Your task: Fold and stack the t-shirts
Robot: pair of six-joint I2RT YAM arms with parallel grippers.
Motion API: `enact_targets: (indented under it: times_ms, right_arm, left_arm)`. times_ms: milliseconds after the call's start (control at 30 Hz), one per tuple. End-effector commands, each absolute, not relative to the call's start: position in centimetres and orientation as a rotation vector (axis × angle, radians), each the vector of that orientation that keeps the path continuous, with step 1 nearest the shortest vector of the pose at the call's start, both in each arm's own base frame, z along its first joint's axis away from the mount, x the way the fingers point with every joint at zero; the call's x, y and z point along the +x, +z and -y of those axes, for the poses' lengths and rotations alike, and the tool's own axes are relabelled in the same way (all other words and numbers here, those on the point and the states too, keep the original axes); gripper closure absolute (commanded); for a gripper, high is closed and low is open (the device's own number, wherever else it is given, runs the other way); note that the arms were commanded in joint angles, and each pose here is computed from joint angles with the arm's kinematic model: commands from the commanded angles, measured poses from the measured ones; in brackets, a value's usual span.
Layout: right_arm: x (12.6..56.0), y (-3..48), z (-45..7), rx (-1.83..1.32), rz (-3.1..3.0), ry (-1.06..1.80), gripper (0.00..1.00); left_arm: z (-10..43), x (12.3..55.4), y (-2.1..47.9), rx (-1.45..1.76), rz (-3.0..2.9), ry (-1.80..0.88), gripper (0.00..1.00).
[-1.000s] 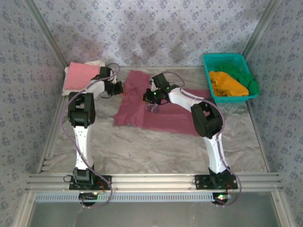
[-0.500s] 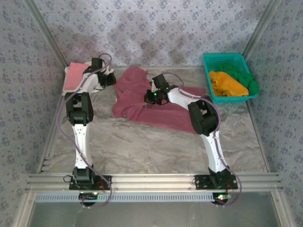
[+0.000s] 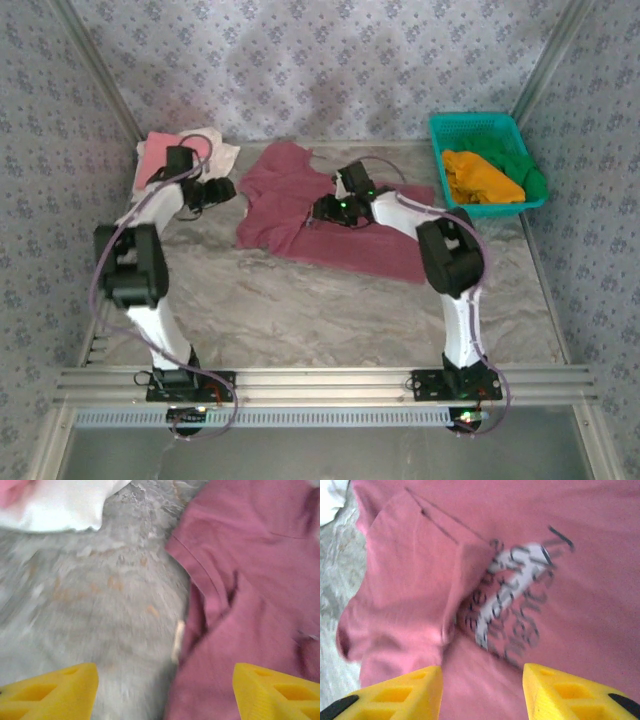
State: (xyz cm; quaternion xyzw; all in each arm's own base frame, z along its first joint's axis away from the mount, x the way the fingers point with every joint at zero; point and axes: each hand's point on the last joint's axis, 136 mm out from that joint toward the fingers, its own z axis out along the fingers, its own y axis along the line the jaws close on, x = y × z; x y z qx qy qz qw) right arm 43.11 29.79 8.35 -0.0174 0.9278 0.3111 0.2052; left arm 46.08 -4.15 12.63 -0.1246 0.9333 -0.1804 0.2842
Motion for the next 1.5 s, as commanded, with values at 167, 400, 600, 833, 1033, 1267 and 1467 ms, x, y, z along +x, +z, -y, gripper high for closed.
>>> enact_targets:
  times_ms: [167,400,600,833,1033,1267,1467]
  right_arm:
    - [37.0,7.0,-21.0,0.137,-2.628,0.709,0.49]
    - [35.6,5.4,-16.4,0.279,-2.672,0.622,0.57]
    - [36.1,5.8,-15.8,0.32,-2.64,0.646,0.58]
    - [35.5,3.8,-14.1,0.438,-2.683,0.614,0.61]
    - [34.0,1.2,-11.9,0.612,-2.715,0.566,0.65]
    - [33.3,-0.6,-9.5,0.759,-2.715,0.539,0.66]
    - [31.3,-1.8,-8.4,0.921,-2.695,0.574,0.66]
  left_arm:
    - [7.9,37.7,11.1,-0.317,-2.487,-0.642,0.33]
    - [11.8,37.0,7.2,-0.269,-2.573,-0.747,0.37]
    - [13.4,39.3,4.8,-0.262,-2.61,-0.768,0.36]
    - [11.8,40.8,3.0,-0.304,-2.653,-0.616,0.49]
    - [9.0,41.0,3.6,-0.373,-2.645,-0.498,0.9]
    - [6.4,39.5,4.9,-0.387,-2.701,-0.365,1.0]
    - [5.7,35.3,4.2,-0.453,-2.805,-0.343,1.0]
